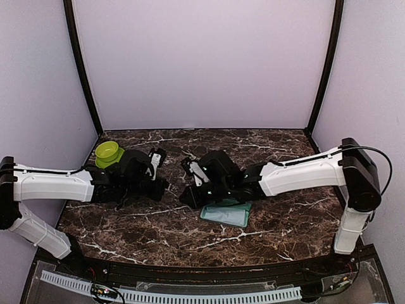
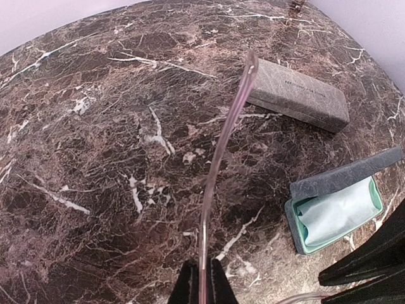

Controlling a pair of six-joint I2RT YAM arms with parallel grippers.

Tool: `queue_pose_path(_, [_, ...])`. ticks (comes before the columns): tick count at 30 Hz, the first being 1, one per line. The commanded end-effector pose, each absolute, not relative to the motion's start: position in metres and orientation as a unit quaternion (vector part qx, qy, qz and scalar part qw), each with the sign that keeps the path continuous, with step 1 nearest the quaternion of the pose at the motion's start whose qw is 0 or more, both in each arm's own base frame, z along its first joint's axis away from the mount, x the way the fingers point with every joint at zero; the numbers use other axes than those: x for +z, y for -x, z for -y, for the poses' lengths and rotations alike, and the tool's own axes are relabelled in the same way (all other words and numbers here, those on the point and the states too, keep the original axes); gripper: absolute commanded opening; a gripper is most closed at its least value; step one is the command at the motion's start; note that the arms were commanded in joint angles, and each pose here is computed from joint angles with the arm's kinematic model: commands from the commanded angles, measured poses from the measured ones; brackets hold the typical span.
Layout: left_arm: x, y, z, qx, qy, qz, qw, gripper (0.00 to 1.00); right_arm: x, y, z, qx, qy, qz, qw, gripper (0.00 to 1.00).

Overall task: Organize the sunglasses
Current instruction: Fold the right temple of the sunglasses with the sunglasses.

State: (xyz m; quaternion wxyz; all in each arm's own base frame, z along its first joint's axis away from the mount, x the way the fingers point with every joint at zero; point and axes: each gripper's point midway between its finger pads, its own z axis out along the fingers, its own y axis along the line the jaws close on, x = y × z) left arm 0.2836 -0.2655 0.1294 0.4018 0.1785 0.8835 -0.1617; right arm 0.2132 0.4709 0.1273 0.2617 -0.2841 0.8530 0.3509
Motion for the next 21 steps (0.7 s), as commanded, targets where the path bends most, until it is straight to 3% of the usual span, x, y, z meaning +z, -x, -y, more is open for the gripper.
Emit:
queue_pose_path(1, [0.137,-0.288,0.27,-0.172,-0.173,-0.874,0.421,0.0,0.122,-0.2,-0.48,0.362,0.308,-0.846,0.24,0.16])
queue_pose_path(12, [0.134,-0.288,0.271,-0.168,-0.178,-0.872,0.424,0.0,0.124,-0.198,-0.477,0.363,0.307,-0.846,0.241,0.19])
queue_pose_path(18, [0.128,-0.286,0.269,-0.159,-0.187,-0.874,0.42,0.0,0.139,-0.215,-0.462,0.352,0.284,-0.85,0.272,0.44])
queue_pose_path(21, [0.123,-0.285,0.271,-0.157,-0.193,-0.875,0.416,0.0,0.154,-0.219,-0.458,0.361,0.281,-0.843,0.283,0.51])
